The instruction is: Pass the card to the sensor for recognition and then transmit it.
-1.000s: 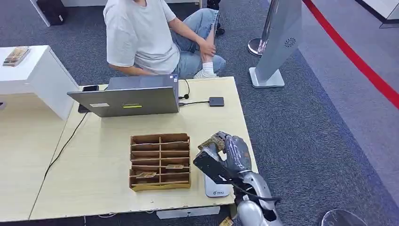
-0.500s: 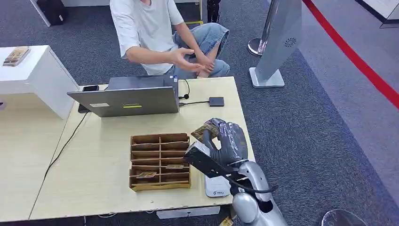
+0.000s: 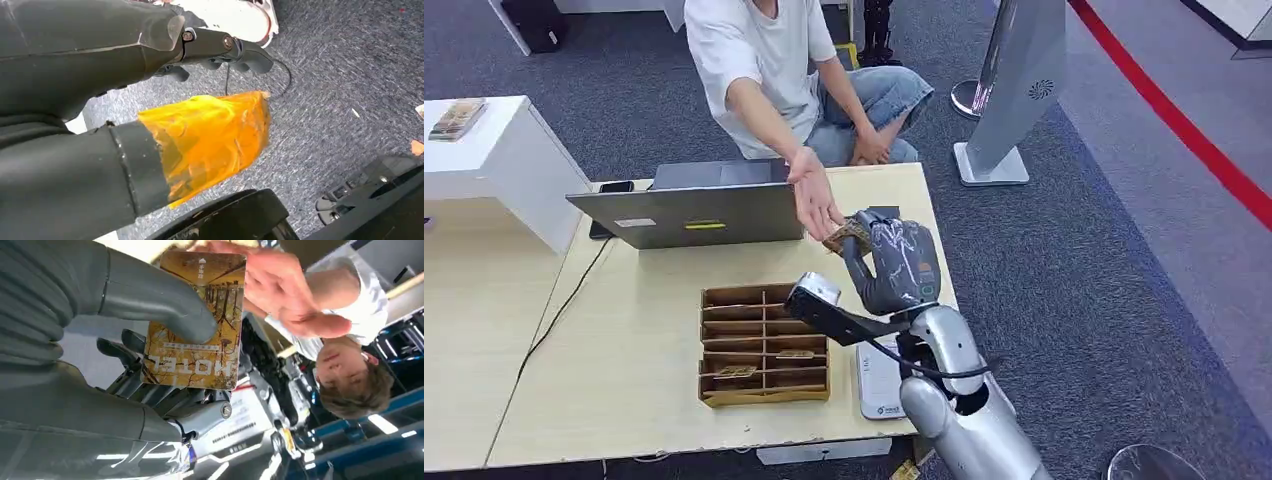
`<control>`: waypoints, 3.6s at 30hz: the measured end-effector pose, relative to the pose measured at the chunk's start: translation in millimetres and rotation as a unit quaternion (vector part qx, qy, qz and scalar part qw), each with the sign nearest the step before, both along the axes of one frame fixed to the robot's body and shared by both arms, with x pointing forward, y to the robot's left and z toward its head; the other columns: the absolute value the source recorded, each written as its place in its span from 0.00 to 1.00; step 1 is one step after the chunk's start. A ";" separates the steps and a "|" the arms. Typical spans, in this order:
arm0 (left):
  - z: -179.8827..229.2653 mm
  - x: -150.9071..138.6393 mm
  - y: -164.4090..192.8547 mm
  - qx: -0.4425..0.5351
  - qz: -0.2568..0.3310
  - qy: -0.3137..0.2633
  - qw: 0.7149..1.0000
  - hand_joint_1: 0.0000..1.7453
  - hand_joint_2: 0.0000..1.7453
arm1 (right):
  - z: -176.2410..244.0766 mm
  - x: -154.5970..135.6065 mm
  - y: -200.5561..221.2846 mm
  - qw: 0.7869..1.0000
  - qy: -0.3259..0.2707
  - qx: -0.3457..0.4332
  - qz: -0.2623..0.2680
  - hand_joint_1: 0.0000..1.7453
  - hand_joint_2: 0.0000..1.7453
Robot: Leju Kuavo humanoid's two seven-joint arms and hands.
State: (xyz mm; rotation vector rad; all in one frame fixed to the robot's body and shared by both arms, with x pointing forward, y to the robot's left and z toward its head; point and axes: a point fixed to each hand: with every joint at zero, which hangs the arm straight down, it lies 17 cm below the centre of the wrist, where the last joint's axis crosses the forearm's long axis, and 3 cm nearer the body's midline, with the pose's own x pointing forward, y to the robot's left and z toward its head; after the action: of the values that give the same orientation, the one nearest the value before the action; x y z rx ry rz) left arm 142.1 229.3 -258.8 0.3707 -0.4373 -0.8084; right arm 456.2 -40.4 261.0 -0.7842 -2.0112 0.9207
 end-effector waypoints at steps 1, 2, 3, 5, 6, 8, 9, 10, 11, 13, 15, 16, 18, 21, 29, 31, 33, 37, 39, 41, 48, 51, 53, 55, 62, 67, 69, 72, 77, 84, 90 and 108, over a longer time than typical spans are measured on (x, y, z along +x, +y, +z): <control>-0.1 0.2 -0.5 0.000 -0.002 0.001 1.000 0.00 0.00 | 3.0 2.2 1.0 1.000 -0.006 -0.007 -0.005 1.00 1.00; -0.1 0.3 -1.0 0.000 -0.004 0.001 1.000 0.00 0.00 | 5.7 4.2 3.0 1.000 -0.012 -0.015 -0.008 1.00 1.00; 0.1 1.1 -1.1 0.001 -0.006 0.001 1.000 0.00 0.00 | 8.3 6.7 4.5 1.000 -0.018 -0.022 -0.012 1.00 1.00; 0.5 3.3 -1.9 0.001 -0.010 0.001 1.000 0.00 0.00 | 12.1 11.4 8.4 0.999 -0.025 -0.034 -0.015 1.00 1.00; 0.8 4.4 -2.2 0.001 -0.012 0.000 1.000 0.00 0.00 | 13.2 13.1 9.9 0.999 -0.025 -0.036 -0.017 1.00 1.00; 1.2 5.9 -2.5 0.001 -0.013 -0.001 1.000 0.00 0.00 | 14.5 15.1 13.0 0.999 -0.027 -0.040 -0.016 1.00 1.00; 1.5 7.0 -2.6 0.001 -0.014 -0.002 1.000 0.00 0.00 | 14.9 16.0 13.7 0.999 -0.028 -0.042 -0.016 1.00 1.00; 1.6 7.6 -2.7 0.001 -0.014 -0.002 1.000 0.00 0.00 | 14.8 16.8 14.7 0.999 -0.028 -0.043 -0.015 1.00 1.00; 1.7 7.9 -2.8 0.001 -0.014 -0.003 1.000 0.00 0.00 | 14.9 17.2 15.7 0.999 -0.028 -0.044 -0.015 1.00 1.00; 1.8 8.3 -2.8 0.001 -0.015 -0.003 1.000 0.00 0.00 | 15.6 18.2 17.4 0.998 -0.028 -0.046 -0.014 1.00 1.00; 1.9 8.6 -2.8 0.001 -0.015 -0.003 1.000 0.00 0.00 | 15.8 18.6 18.4 0.998 -0.028 -0.046 -0.013 1.00 1.00; 2.0 8.9 -3.0 0.001 -0.015 -0.004 1.000 0.00 0.00 | 15.6 18.9 18.7 0.998 -0.028 -0.046 -0.013 1.00 1.00; 2.1 9.0 -3.0 0.001 -0.015 -0.004 1.000 0.00 0.00 | 15.7 19.5 18.9 0.998 -0.028 -0.047 -0.013 1.00 1.00; 2.1 9.2 -3.4 0.001 -0.016 -0.004 1.000 0.00 0.00 | 15.4 20.5 19.5 0.998 -0.027 -0.048 -0.013 1.00 1.00; 2.3 10.7 -6.2 0.000 -0.024 -0.002 1.000 0.00 0.00 | 2.6 23.6 34.0 0.999 0.020 -0.013 0.023 0.00 0.00; 2.4 10.9 -6.9 -0.001 -0.025 -0.002 1.000 0.00 0.00 | 0.1 23.9 35.0 0.999 0.026 -0.008 0.026 0.00 0.00; 2.6 11.4 -7.0 -0.001 -0.025 -0.002 1.000 0.00 0.00 | -2.2 24.0 36.1 0.999 0.030 -0.008 0.027 0.00 0.00; 2.7 11.8 -6.8 0.001 -0.028 -0.002 1.000 0.00 0.00 | -3.3 23.8 37.0 0.999 0.033 -0.006 0.030 0.00 0.00; 2.6 11.7 -6.2 0.003 -0.028 -0.001 1.000 0.00 0.00 | -3.4 23.5 37.6 0.999 0.034 -0.005 0.031 0.00 0.00; 2.6 11.6 -6.1 0.003 -0.028 -0.001 1.000 0.00 0.00 | -2.7 23.0 37.8 0.999 0.034 -0.004 0.031 0.00 0.00; 2.7 11.8 -5.9 0.004 -0.028 -0.002 1.000 0.00 0.00 | 2.9 18.5 38.1 0.999 0.029 0.007 0.035 0.00 0.00; 2.7 11.7 -5.5 0.004 -0.026 -0.002 1.000 0.00 0.00 | 4.1 12.3 37.9 0.999 0.027 0.017 0.041 0.00 0.00; 2.9 11.9 -5.2 0.004 -0.025 -0.003 1.000 0.00 0.00 | 3.9 7.3 37.9 0.998 0.025 0.021 0.046 0.00 1.00; 3.0 12.0 -5.2 0.004 -0.024 -0.004 1.000 0.00 0.00 | 3.5 1.9 38.8 0.998 0.024 0.024 0.051 0.00 1.00; 3.2 12.4 -4.8 0.003 -0.021 -0.006 1.000 0.00 0.00 | -7.2 -16.1 49.0 0.997 0.030 0.024 0.070 0.00 1.00; 3.2 12.4 -4.9 0.003 -0.022 -0.006 1.000 0.00 0.00 | -15.0 -22.3 55.9 0.996 0.036 0.014 0.080 0.00 1.00; 3.2 12.5 -5.0 0.004 -0.023 -0.006 1.000 0.00 0.00 | -20.1 -23.7 58.5 0.996 0.041 0.008 0.084 0.00 1.00; 3.3 12.7 -5.1 0.004 -0.025 -0.007 1.000 0.00 0.00 | -27.2 -25.6 61.7 0.995 0.047 0.000 0.088 0.00 1.00; 3.2 12.6 -5.5 0.004 -0.028 -0.006 1.000 0.00 0.00 | -43.1 -27.1 66.5 0.994 0.057 -0.023 0.090 0.00 1.00; 3.1 12.8 -7.0 0.004 -0.034 -0.005 0.999 0.00 0.00 | -76.6 -26.8 72.3 0.991 0.077 -0.072 0.085 0.00 1.00; 3.1 12.7 -7.7 0.005 -0.037 -0.003 0.999 0.00 0.00 | -101.0 -24.1 71.8 0.987 0.090 -0.107 0.075 0.00 1.00; 3.6 14.4 -9.0 0.005 -0.040 -0.004 0.999 0.00 0.00 | -122.9 -20.4 72.0 0.983 0.104 -0.137 0.069 0.00 1.00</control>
State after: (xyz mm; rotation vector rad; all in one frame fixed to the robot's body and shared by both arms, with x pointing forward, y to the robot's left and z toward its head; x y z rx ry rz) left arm 156.5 220.3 -255.2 0.3676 -0.4580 -0.8881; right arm 435.7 31.6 138.1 -0.6679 -1.7951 1.3256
